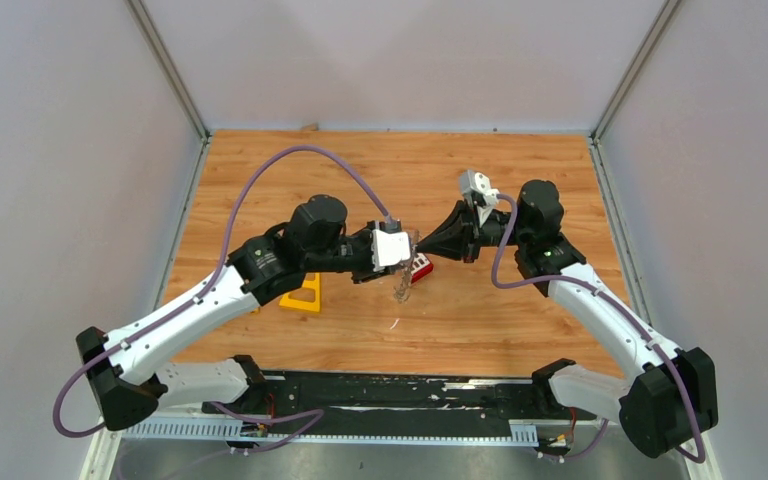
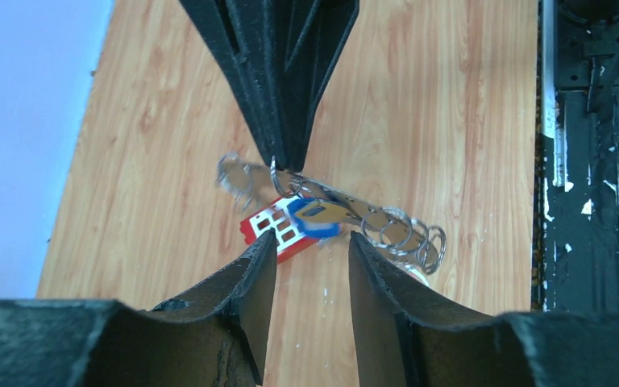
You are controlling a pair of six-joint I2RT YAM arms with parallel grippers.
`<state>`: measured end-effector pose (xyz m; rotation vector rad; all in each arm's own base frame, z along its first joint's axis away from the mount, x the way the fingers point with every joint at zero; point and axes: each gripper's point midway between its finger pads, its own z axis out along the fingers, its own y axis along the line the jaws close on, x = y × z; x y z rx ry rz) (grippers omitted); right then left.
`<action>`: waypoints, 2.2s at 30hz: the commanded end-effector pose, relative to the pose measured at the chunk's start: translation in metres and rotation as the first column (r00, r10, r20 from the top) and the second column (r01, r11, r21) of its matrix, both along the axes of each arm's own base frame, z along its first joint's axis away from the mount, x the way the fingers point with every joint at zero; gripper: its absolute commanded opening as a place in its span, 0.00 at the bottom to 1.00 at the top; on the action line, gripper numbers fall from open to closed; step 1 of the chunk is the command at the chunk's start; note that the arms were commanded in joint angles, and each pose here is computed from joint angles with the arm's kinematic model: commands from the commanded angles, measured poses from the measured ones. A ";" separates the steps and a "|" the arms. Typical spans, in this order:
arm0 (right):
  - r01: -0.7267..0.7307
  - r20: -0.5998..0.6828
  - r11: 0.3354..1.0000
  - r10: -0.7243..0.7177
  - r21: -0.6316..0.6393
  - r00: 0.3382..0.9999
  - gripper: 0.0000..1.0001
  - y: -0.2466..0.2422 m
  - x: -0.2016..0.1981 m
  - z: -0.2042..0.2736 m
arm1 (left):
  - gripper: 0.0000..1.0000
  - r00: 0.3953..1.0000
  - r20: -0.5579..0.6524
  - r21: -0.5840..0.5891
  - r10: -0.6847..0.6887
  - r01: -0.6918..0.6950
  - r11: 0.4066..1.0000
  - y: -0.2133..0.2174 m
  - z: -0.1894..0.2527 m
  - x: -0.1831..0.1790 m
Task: Put the keys on the keyring
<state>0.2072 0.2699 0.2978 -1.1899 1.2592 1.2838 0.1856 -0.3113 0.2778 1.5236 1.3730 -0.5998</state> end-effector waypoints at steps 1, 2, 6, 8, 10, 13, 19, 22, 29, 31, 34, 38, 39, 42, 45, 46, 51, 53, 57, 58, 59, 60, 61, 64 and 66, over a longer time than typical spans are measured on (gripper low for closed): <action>-0.016 0.066 1.000 0.015 0.019 0.998 0.00 -0.001 -0.003 0.013 | 0.46 0.997 0.065 -0.042 0.031 -0.028 0.999 0.006 0.029 0.004; -0.018 0.070 1.000 0.017 0.019 0.997 0.00 -0.001 -0.004 0.013 | 0.46 0.997 0.064 -0.044 0.035 -0.033 0.998 0.006 0.030 0.005; -0.034 0.075 0.999 0.032 0.017 0.997 0.00 -0.002 -0.007 0.013 | 0.46 0.996 0.068 -0.075 0.050 -0.045 0.996 0.002 0.037 0.009; -0.042 0.071 0.999 0.041 0.015 0.997 0.00 -0.002 -0.008 0.011 | 0.46 0.997 0.067 -0.096 0.047 -0.040 0.995 -0.002 0.042 0.011; -0.047 0.066 0.999 0.046 0.013 0.997 0.00 -0.002 -0.008 0.010 | 0.45 0.998 0.055 -0.110 0.035 -0.029 0.994 -0.007 0.046 0.010; -0.056 0.091 0.998 0.054 0.013 0.994 0.00 -0.002 -0.008 0.009 | 0.43 1.000 0.025 -0.119 0.006 -0.003 0.993 -0.015 0.047 0.008; -0.062 0.099 0.998 0.060 0.014 0.993 0.00 -0.002 -0.010 0.010 | 0.36 0.999 -0.010 -0.103 -0.031 0.030 0.994 -0.024 0.037 0.006; -0.063 0.095 0.998 0.061 0.013 0.994 0.00 -0.002 -0.010 0.010 | 0.34 0.999 -0.022 -0.107 -0.042 0.040 0.993 -0.026 0.035 0.004; -0.063 0.097 0.998 0.061 0.013 0.993 0.00 -0.002 -0.011 0.010 | 0.19 0.998 -0.038 -0.104 -0.045 0.041 0.994 -0.029 0.031 0.005; -0.058 0.100 0.998 0.057 0.010 0.993 0.00 -0.003 -0.010 0.009 | 0.14 0.999 -0.036 -0.104 -0.039 0.035 0.994 -0.028 0.031 0.005; -0.053 0.101 0.999 0.052 0.007 0.993 0.00 -0.002 -0.009 0.008 | 0.11 0.999 -0.025 -0.105 -0.024 0.022 0.994 -0.025 0.032 0.006; -0.043 0.099 0.999 0.043 0.001 0.994 0.00 -0.002 -0.006 0.006 | 0.03 1.000 -0.013 -0.114 -0.006 0.005 0.994 -0.021 0.035 0.007; -0.038 0.099 0.999 0.038 -0.001 0.994 0.00 -0.002 -0.005 0.004 | 0.01 1.000 -0.010 -0.117 -0.006 0.005 0.993 -0.020 0.036 0.006; -0.022 0.100 1.000 0.023 -0.010 0.995 0.00 -0.002 -0.001 0.001 | 0.00 1.000 -0.011 -0.121 -0.007 0.005 0.993 -0.019 0.039 0.005; 0.000 0.107 1.000 0.002 -0.023 0.994 0.00 -0.001 0.003 -0.004 | 0.00 1.000 -0.024 -0.124 -0.017 0.013 0.992 -0.020 0.039 0.003; 0.009 0.114 1.000 -0.006 -0.025 0.993 0.00 -0.001 0.004 -0.005 | 0.00 0.999 -0.034 -0.127 -0.020 0.016 0.992 -0.021 0.040 0.001; 0.022 0.151 0.998 -0.014 -0.050 0.988 0.04 0.004 0.002 -0.011 | 0.00 0.995 -0.096 -0.129 -0.005 -0.007 0.992 -0.023 0.042 0.000; 0.026 0.159 0.998 -0.017 -0.057 0.987 0.08 0.005 0.003 -0.012 | 0.00 0.991 -0.133 -0.123 0.017 -0.034 0.992 -0.023 0.041 0.001; 0.036 0.170 0.998 -0.025 -0.060 0.985 0.18 0.004 0.003 -0.012 | 0.00 0.981 -0.189 -0.106 0.045 -0.065 0.992 -0.023 0.039 0.000; 0.037 0.169 0.997 -0.026 -0.062 0.985 0.20 0.005 0.003 -0.012 | 0.00 0.979 -0.199 -0.103 0.045 -0.066 0.993 -0.023 0.038 -0.001; 0.035 0.172 0.998 -0.024 -0.061 0.985 0.21 0.005 0.002 -0.011 | 0.00 0.977 -0.211 -0.100 0.042 -0.065 0.993 -0.023 0.037 -0.002; 0.034 0.171 0.998 -0.023 -0.061 0.985 0.22 0.005 0.002 -0.011 | 0.00 0.975 -0.221 -0.099 0.039 -0.062 0.993 -0.024 0.037 -0.003; 0.031 0.170 0.998 -0.020 -0.061 0.985 0.22 0.005 0.001 -0.011 | 0.00 0.972 -0.232 -0.099 0.036 -0.060 0.993 -0.024 0.037 -0.004; 0.015 0.171 0.998 -0.005 -0.058 0.985 0.23 0.007 -0.002 -0.009 | 0.00 0.969 -0.246 -0.097 0.034 -0.059 0.994 -0.026 0.035 -0.005; 0.009 0.170 0.998 0.001 -0.057 0.985 0.23 0.007 -0.004 -0.009 | 0.00 0.968 -0.247 -0.087 0.037 -0.060 0.994 -0.026 0.033 -0.004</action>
